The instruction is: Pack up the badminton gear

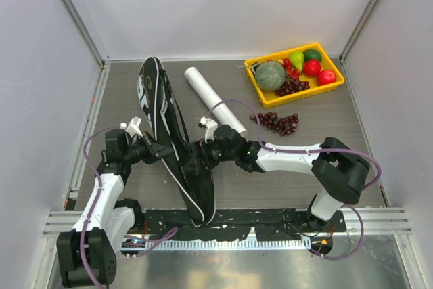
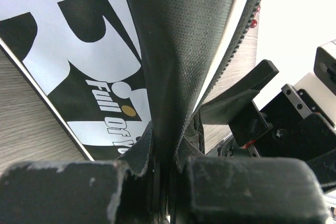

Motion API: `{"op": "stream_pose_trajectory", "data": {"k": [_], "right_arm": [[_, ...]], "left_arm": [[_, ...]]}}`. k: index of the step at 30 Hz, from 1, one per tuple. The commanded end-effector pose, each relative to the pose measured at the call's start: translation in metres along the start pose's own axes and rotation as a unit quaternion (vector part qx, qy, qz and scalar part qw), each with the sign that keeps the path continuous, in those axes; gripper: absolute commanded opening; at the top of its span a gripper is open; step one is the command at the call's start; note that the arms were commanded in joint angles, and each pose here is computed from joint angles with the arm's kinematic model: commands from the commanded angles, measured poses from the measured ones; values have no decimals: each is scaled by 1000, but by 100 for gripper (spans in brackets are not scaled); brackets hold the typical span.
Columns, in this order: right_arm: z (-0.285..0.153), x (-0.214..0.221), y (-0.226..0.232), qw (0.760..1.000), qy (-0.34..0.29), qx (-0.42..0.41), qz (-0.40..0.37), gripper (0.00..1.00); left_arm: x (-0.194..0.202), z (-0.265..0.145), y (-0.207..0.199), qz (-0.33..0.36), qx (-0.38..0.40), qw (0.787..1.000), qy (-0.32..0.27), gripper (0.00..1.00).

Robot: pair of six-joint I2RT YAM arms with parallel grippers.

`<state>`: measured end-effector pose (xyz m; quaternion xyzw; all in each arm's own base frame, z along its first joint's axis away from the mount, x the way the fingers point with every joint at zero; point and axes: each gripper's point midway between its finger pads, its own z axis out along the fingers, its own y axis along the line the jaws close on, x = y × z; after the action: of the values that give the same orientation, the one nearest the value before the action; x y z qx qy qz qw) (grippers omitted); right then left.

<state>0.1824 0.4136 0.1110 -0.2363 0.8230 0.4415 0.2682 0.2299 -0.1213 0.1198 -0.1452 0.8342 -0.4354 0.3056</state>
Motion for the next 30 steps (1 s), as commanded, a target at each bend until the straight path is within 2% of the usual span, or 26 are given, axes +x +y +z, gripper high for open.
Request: {"op": "stream_pose_trajectory", "data": {"k": [1, 5, 15, 20, 23, 26, 28, 30], "right_arm": [[-10, -18, 49, 997, -32, -71, -4, 96], [-3, -20, 54, 998, -36, -57, 8, 99], [6, -17, 73, 997, -35, -63, 20, 99], [18, -8, 62, 1000, -22, 3, -12, 99], [23, 2, 49, 999, -12, 40, -27, 95], [27, 3, 45, 998, -9, 57, -37, 84], [32, 6, 41, 997, -3, 62, -39, 72], [35, 9, 38, 997, 3, 65, -39, 48]], "left_arm": [[-17, 4, -9, 8, 17, 999, -28, 0], [-22, 7, -4, 0, 5, 999, -36, 5], [-32, 17, 5, -15, -9, 999, -48, 8], [-35, 21, 3, -25, -1, 998, -49, 8], [-37, 20, 0, -22, 1, 998, -52, 8], [-37, 20, 0, -22, 1, 998, -53, 11], [-38, 19, -1, -19, 1, 998, -55, 16], [-38, 18, -3, -16, 5, 998, -55, 21]]}}
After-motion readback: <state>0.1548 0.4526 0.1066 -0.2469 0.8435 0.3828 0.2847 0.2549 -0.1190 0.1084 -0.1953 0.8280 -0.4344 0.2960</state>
